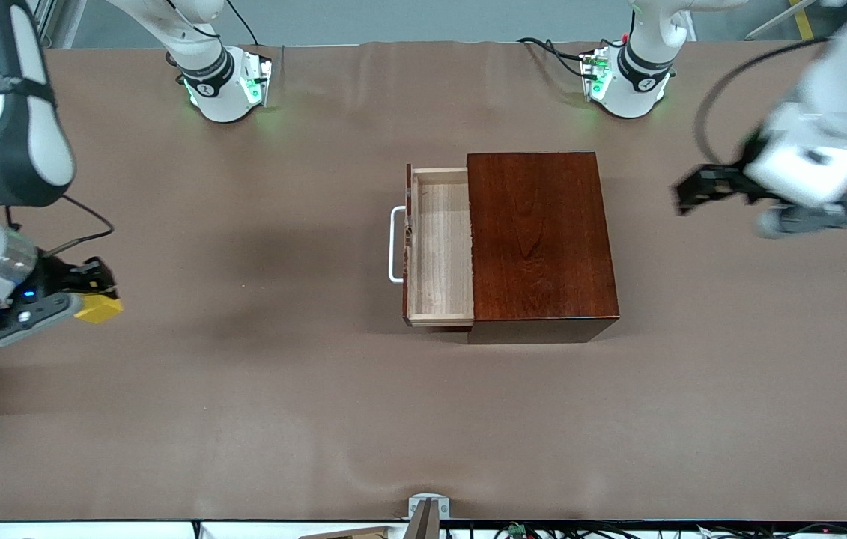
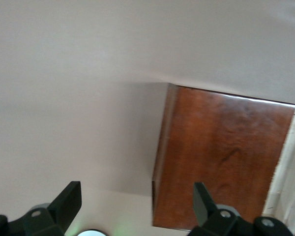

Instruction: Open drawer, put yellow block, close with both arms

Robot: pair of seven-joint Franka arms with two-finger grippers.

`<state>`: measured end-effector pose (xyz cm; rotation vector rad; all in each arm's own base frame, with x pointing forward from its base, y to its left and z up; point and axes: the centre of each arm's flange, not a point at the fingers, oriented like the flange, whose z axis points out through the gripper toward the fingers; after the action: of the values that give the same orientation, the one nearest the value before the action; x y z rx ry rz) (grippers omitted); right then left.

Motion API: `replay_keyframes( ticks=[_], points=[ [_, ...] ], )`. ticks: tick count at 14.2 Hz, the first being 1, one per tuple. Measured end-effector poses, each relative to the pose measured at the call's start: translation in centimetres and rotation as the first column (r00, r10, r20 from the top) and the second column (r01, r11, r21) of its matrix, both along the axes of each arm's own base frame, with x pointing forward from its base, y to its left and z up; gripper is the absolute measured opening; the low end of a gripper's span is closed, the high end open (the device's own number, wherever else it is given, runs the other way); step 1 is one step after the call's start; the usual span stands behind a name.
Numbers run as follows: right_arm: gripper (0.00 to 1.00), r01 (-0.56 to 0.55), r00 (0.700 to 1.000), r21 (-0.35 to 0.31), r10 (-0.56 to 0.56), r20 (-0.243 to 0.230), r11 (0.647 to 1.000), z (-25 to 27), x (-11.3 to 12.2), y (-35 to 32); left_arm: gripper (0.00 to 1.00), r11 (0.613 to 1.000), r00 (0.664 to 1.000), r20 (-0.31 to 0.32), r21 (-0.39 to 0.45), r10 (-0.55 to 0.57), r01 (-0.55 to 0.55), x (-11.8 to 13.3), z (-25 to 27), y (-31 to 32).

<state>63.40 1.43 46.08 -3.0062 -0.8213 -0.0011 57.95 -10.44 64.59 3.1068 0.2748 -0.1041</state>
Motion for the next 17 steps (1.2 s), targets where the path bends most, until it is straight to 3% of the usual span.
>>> replay_keyframes(
  ticks=[3, 5, 8, 11, 13, 15, 17],
  points=[
    [0.56, -0.085, 0.996, 0.068, 0.085, 0.000, 0.994, 2.1, -0.8, 6.3, 1.00, 0.999, 0.999, -0.031, -0.029, 0.034, -0.035, 0.4, -1.2, 3.8],
    [0.56, -0.182, 0.983, 0.111, 0.179, 0.030, 0.977, 3.8, -1.0, 8.6, 1.00, 0.999, 0.999, -0.040, -0.028, 0.036, -0.037, 0.4, -1.8, 3.8],
    [0.56, -0.392, 0.919, 0.118, 0.384, 0.086, 0.912, 5.5, -1.3, 11.6, 1.00, 0.999, 0.999, -0.043, -0.025, 0.031, -0.032, 0.5, -2.2, 3.6],
    [0.56, -0.585, 0.809, 0.102, 0.570, 0.142, 0.805, 7.4, -2.4, 17.3, 1.00, 1.000, 0.999, -0.029, -0.007, -0.021, 0.021, 0.8, -2.3, 4.3],
    [0.56, -0.701, 0.711, 0.087, 0.682, 0.173, 0.708, 8.5, -4.0, 22.7, 1.00, 0.999, 0.999, -0.019, -0.001, -0.051, 0.051, 0.9, -2.2, 5.0],
    [0.56, -0.791, 0.610, 0.082, 0.772, 0.181, 0.606, 8.4, -6.1, 28.4, 1.00, 0.997, 0.997, -0.010, 0.001, -0.074, 0.074, 0.8, -2.0, 5.3],
    [0.56, -0.857, 0.513, 0.048, 0.844, 0.156, 0.512, 7.1, -8.0, 33.7, 1.00, 0.995, 0.995, 0.011, -0.001, -0.100, 0.100, 0.5, -1.9, 5.4]
  ],
)
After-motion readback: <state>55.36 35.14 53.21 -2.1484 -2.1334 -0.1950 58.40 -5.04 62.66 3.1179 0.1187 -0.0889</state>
